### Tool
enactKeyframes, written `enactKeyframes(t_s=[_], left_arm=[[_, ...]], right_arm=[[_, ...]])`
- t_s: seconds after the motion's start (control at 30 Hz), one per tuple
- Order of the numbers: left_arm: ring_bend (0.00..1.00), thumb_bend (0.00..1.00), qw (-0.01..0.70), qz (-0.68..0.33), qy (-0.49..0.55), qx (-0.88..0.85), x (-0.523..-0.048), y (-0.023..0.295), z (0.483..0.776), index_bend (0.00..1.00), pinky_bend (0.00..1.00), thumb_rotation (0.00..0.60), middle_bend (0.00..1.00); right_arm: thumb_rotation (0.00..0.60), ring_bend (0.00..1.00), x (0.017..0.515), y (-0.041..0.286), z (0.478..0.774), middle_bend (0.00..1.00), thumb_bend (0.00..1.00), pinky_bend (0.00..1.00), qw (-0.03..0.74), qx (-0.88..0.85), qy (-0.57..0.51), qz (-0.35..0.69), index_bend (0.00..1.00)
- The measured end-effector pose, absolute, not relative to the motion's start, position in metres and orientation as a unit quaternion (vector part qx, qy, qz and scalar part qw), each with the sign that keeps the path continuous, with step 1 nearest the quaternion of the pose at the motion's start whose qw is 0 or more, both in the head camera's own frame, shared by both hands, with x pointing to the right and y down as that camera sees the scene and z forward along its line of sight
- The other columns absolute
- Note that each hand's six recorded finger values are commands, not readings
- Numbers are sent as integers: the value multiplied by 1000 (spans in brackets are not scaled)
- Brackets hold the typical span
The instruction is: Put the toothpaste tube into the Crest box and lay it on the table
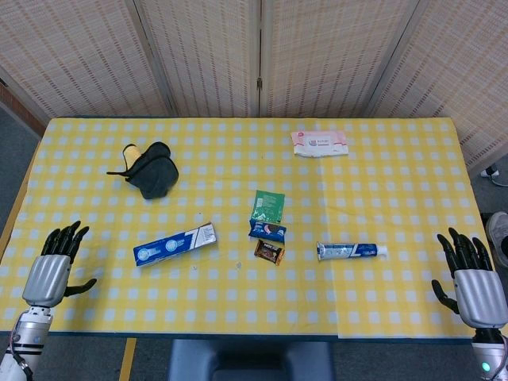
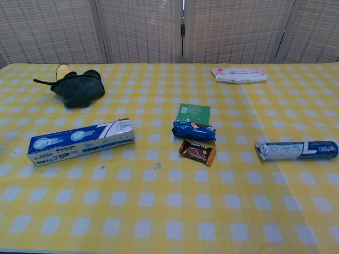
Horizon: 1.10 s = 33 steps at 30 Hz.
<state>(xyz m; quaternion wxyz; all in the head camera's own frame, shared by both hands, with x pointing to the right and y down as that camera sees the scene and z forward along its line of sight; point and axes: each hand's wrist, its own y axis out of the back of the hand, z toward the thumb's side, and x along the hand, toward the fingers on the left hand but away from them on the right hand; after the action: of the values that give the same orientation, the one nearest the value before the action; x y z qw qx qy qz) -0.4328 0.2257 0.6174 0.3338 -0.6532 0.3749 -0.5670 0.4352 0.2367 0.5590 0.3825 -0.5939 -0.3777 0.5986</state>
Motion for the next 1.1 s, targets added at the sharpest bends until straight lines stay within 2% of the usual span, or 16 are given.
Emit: enactKeyframes(t_s=[0.13,0.23,0.37,0.47,0.67,0.83,1.1], left_arm=[[0,162,318,-562,369,-669,-427,230,622,8,5,600,11],[9,162,317,-555,374,-672,-422,230,625,24,60,600,36],[95,163,301,-536,387,-688,-404,233,631,78,153,600,128],[148,162,291,-521,387,-703,-387,228,637,102,179,600,172],[164,214,264,-520,374,-721,-363,209,654,134,237,600,193],[155,227,212,-541,359,-730,-352,198,674,136,231,600,193],[155,224,220,-559,333,-727,-323,183,695,149,225,600,193]], right_arm=[[600,0,434,236,558,0,370,0,386,-595,-378,595,0],[600,0,434,237,557,0,371,0,389,-594,-378,595,0],[600,0,436,239,554,0,371,0,387,-591,-383,595,0],[600,0,437,241,553,0,371,0,388,-589,-385,595,0],[600,0,433,243,555,0,371,0,381,-597,-385,592,0],[600,0,431,242,559,0,370,0,371,-611,-376,590,0],[600,0,432,239,564,0,371,0,357,-625,-363,592,0]])
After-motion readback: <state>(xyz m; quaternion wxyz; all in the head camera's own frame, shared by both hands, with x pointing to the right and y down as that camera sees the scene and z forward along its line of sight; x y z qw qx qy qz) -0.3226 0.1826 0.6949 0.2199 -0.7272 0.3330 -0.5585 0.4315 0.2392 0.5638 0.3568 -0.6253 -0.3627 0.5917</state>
